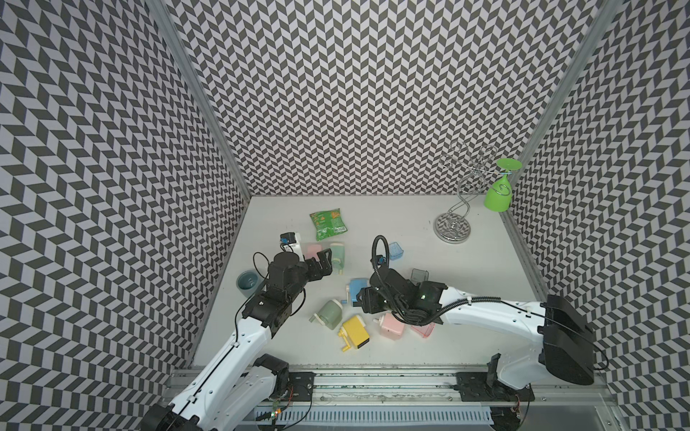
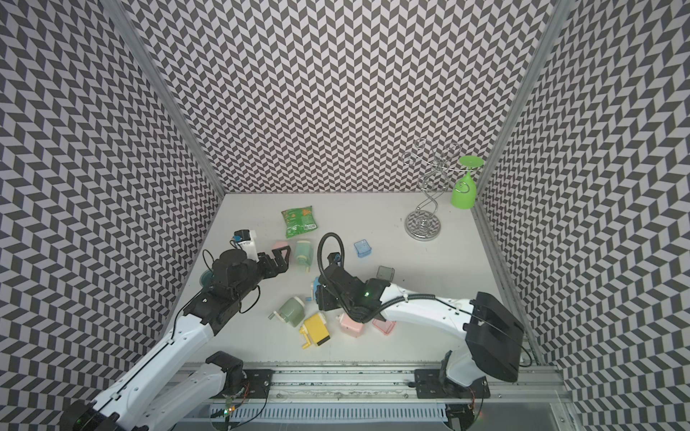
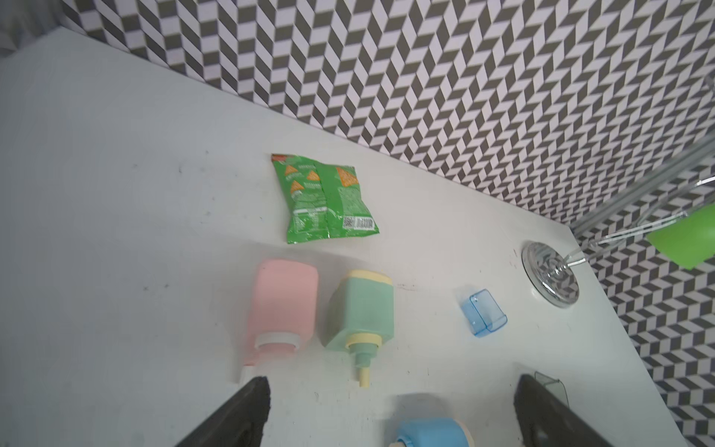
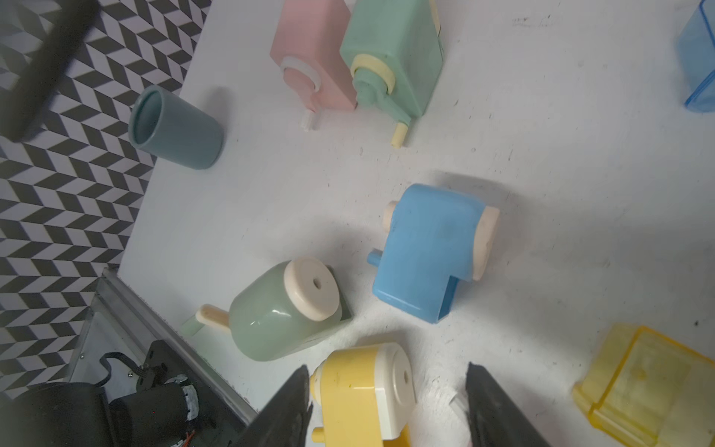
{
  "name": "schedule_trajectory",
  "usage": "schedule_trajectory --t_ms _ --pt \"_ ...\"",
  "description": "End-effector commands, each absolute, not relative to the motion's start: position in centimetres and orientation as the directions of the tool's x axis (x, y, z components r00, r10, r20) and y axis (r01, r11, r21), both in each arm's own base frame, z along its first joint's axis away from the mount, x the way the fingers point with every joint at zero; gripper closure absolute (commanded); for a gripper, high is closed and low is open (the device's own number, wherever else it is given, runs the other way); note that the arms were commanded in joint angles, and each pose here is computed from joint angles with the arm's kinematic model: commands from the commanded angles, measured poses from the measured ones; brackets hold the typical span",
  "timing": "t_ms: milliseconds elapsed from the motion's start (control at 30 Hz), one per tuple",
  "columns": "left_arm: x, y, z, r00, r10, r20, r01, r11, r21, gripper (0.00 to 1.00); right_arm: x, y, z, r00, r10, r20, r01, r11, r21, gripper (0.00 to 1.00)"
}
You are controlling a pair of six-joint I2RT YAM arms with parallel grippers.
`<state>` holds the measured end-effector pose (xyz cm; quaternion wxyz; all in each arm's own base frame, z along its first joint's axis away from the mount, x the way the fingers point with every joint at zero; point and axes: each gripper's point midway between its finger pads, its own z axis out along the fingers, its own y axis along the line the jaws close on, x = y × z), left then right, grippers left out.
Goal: Put the tray back into the pencil sharpener
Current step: Pick up the pencil sharpener from the center of the board.
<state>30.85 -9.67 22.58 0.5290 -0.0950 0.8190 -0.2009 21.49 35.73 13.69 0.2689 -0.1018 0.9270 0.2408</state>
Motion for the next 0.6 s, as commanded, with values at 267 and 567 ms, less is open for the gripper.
schedule_trajectory --t_ms 267,567 --pt "30.7 -4.6 23.0 -0.287 -0.448 -0.847 -0.101 0.893 -0.439 0.01 21.4 36.7 9.4 -0.852 0.052 -0.521 -0.119 0.950 0.290 0.31" --pt "31.1 -4.0 22.9 -0.295 -0.516 -0.804 -0.093 0.853 -0.513 0.00 21.8 38.1 7.5 -0.853 -0.011 -0.522 -0.150 0.963 0.225 0.29"
